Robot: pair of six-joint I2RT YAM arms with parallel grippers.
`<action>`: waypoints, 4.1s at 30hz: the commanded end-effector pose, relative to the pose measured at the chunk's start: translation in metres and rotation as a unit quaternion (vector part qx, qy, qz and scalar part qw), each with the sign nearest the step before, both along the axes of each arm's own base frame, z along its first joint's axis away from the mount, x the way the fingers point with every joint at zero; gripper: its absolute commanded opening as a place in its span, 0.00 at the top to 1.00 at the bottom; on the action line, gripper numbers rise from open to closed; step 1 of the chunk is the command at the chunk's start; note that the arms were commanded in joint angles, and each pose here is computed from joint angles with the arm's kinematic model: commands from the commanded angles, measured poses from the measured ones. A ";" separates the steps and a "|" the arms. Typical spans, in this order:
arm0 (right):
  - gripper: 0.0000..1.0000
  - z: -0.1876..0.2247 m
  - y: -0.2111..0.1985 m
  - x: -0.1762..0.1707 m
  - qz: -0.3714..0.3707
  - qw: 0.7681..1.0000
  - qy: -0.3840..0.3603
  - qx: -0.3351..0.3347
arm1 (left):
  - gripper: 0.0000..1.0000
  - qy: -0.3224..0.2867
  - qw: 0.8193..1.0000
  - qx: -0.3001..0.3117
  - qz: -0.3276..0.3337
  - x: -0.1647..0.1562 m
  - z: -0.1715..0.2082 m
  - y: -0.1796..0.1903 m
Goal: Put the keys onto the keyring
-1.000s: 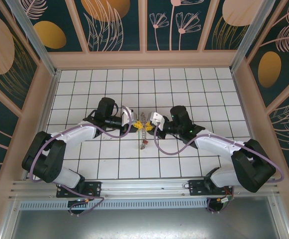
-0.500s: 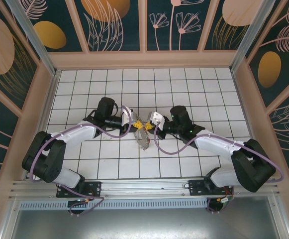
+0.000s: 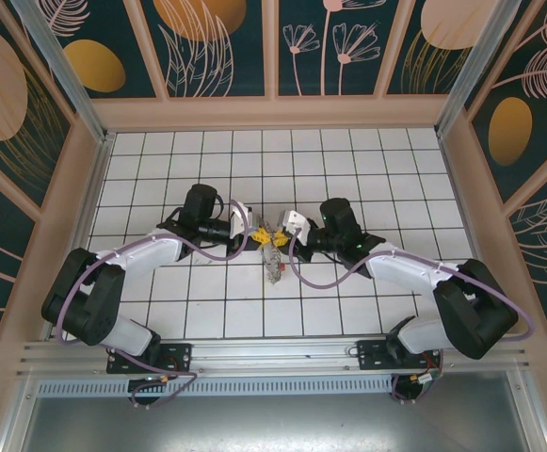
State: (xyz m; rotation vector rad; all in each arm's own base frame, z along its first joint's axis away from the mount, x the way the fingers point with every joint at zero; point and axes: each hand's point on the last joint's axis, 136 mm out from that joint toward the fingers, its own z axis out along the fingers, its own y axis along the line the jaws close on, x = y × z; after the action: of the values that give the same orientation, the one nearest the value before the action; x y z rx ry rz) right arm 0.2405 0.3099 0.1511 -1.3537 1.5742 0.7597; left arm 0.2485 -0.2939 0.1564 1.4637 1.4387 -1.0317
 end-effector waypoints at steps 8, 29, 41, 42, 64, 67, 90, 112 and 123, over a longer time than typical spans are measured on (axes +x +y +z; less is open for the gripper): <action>0.83 0.028 0.011 0.001 0.027 0.999 -0.029 0.035 | 1.00 -0.015 0.999 -0.023 -0.034 -0.004 0.014 -0.008; 1.00 0.032 0.011 0.007 0.012 1.000 -0.013 0.011 | 0.91 -0.007 1.000 0.015 -0.010 0.006 -0.005 -0.006; 1.00 0.031 0.016 0.007 0.013 1.000 -0.003 -0.009 | 0.84 -0.019 0.999 0.029 -0.003 0.008 -0.001 -0.003; 1.00 0.031 0.016 0.007 0.012 1.000 -0.004 -0.009 | 0.84 -0.021 0.999 0.031 0.000 0.009 0.000 -0.003; 1.00 0.033 0.019 0.005 0.011 1.000 0.002 -0.012 | 0.99 -0.045 0.997 0.055 0.001 0.013 0.008 -0.006; 1.00 0.027 0.016 0.005 0.006 1.000 0.004 -0.021 | 1.00 -0.049 0.998 0.034 0.003 0.012 0.016 -0.008; 1.00 0.036 0.002 0.006 -0.006 1.000 0.020 0.008 | 0.79 -0.043 0.999 0.015 -0.003 0.005 0.016 -0.008; 1.00 0.027 0.003 0.013 -0.026 0.999 0.025 -0.029 | 1.00 -0.057 0.997 0.043 0.002 0.014 0.014 -0.007; 1.00 -0.013 -0.017 0.013 -0.047 0.995 0.074 -0.054 | 1.00 -0.071 0.997 -0.024 -0.025 0.001 0.040 -0.013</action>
State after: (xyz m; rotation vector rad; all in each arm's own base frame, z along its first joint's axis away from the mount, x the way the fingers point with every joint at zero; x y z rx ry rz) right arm 0.2508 0.3022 0.1596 -1.3255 1.7323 0.7532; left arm 0.2622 -0.2980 0.1623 1.5182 1.4425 -0.8873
